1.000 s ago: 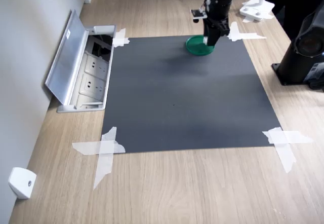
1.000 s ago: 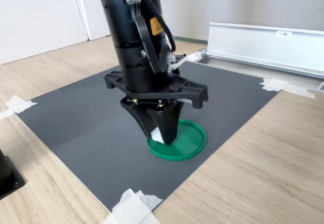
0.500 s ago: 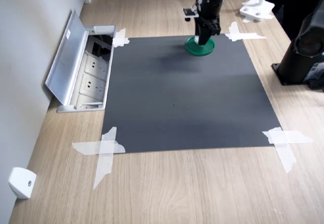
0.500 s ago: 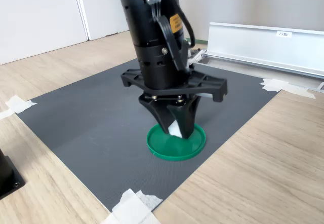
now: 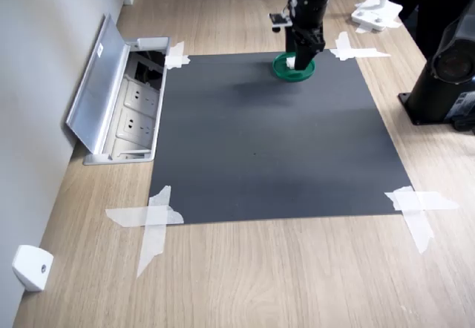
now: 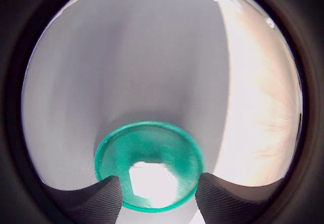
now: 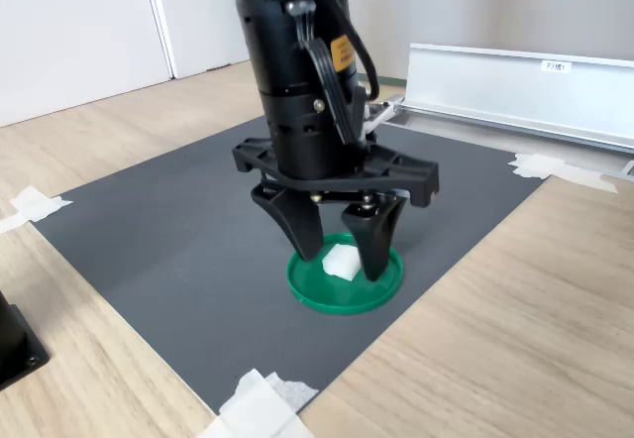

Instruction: Grasp a white terminal and put it on the green lid.

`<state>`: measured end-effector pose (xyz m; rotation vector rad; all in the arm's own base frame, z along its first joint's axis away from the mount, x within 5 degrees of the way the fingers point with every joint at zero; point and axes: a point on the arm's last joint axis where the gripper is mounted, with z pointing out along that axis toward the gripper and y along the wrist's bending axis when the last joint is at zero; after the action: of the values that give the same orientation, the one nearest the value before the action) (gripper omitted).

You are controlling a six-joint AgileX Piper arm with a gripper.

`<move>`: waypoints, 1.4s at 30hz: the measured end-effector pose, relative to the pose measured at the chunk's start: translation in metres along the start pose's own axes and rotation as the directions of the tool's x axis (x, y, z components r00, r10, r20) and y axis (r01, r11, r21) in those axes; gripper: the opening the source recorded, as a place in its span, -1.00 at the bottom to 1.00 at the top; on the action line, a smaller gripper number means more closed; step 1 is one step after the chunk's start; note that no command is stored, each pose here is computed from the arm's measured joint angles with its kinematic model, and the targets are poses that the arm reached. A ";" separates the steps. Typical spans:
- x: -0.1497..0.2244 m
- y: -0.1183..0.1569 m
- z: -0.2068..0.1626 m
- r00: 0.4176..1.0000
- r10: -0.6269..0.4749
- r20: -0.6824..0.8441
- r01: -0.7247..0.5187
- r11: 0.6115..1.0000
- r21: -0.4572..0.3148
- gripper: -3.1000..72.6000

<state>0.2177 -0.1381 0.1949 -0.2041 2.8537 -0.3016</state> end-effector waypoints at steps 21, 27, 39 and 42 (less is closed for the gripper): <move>0.014 0.102 -0.175 0.564 0.251 0.787 -0.239 0.962 -0.135 -0.93; 0.046 0.113 -0.154 0.521 0.274 0.808 -0.247 0.955 -0.164 -0.93; 0.097 0.140 -0.082 0.530 0.306 0.791 -0.225 0.950 -0.217 -0.93; 0.103 0.143 -0.079 0.506 0.289 0.813 -0.205 0.955 -0.213 -0.93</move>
<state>0.0820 -0.0017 0.2119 0.0560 1.8678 0.0133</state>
